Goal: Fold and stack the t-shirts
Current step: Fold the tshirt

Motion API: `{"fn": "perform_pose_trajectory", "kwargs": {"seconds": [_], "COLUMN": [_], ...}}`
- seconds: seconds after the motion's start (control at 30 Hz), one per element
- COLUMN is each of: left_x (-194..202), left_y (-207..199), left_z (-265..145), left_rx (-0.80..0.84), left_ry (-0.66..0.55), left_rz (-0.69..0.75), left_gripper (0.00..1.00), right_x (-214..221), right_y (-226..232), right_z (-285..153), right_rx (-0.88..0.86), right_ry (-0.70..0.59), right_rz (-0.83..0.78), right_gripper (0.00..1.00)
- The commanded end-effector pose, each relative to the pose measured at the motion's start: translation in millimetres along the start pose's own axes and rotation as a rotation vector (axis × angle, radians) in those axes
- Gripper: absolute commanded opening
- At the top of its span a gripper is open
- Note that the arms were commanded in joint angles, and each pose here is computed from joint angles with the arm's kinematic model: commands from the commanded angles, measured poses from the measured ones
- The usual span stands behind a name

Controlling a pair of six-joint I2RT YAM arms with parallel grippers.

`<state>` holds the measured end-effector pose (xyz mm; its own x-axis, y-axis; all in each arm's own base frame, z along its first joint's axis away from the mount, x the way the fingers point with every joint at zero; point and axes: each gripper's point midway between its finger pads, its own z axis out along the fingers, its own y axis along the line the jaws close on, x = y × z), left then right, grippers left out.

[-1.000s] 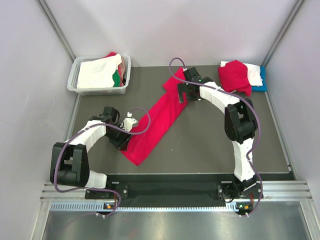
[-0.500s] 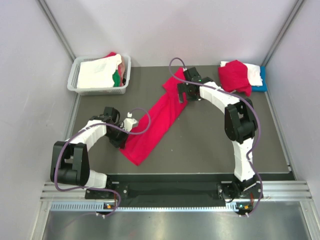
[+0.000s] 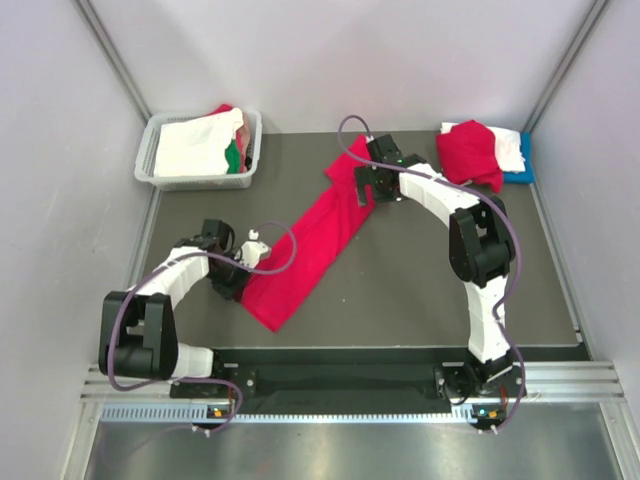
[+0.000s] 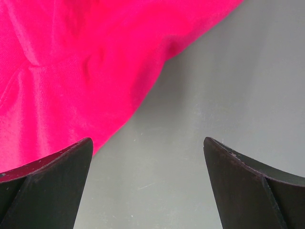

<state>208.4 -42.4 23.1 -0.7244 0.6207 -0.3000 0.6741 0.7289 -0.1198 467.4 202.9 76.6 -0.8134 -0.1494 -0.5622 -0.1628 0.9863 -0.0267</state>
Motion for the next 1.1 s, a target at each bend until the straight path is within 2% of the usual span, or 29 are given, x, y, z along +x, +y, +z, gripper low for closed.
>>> {"fn": "perform_pose_trajectory", "kwargs": {"seconds": [0.0,0.17,0.2,0.3,0.33,0.4,0.47,0.67,0.87,0.97,1.07], "left_x": [-5,4,5,7,8,6,5,-39,-101,-110,-94], "left_y": [7,5,4,3,3,5,9,21,32,9,-18], "left_z": [-13,-8,-6,-4,-4,-6,-10,-43,-80,-64,-21], "left_rx": [-0.044,-0.03,-0.021,-0.01,-0.01,-0.02,-0.03,-0.04,-0.028,0.031,0.048], "left_ry": [-0.041,-0.011,-0.007,0.001,0.001,-0.006,-0.012,-0.13,-0.277,-0.261,-0.144], "left_rz": [0.024,0.02,0.018,0.013,0.013,0.014,0.013,0.022,0.03,0.065,0.117], "left_gripper": [0.0,0.0,0.04,0.33,0.51,0.67,0.75,0.77,0.77,0.77,0.75], "right_x": [-20,-20,-20,-21,-21,-22,-24,-22,-22,-27,-35], "right_y": [2,0,-1,-1,-2,-2,-2,-1,-6,-4,-2], "right_z": [-9,-9,-9,-9,-9,-10,-10,-8,3,8,16], "right_rx": [-0.013,-0.012,-0.011,-0.011,-0.009,-0.009,-0.01,-0.011,0.001,-0.002,-0.002], "right_ry": [-0.055,-0.058,-0.058,-0.061,-0.06,-0.063,-0.067,-0.062,-0.054,-0.062,-0.063], "right_rz": [0.013,0.018,0.019,0.02,0.022,0.027,0.029,0.035,0.058,0.074,0.079], "right_gripper": [1.0,1.0,1.0,1.0,1.0,1.0,1.0,0.99,0.99,1.0,1.0]}}
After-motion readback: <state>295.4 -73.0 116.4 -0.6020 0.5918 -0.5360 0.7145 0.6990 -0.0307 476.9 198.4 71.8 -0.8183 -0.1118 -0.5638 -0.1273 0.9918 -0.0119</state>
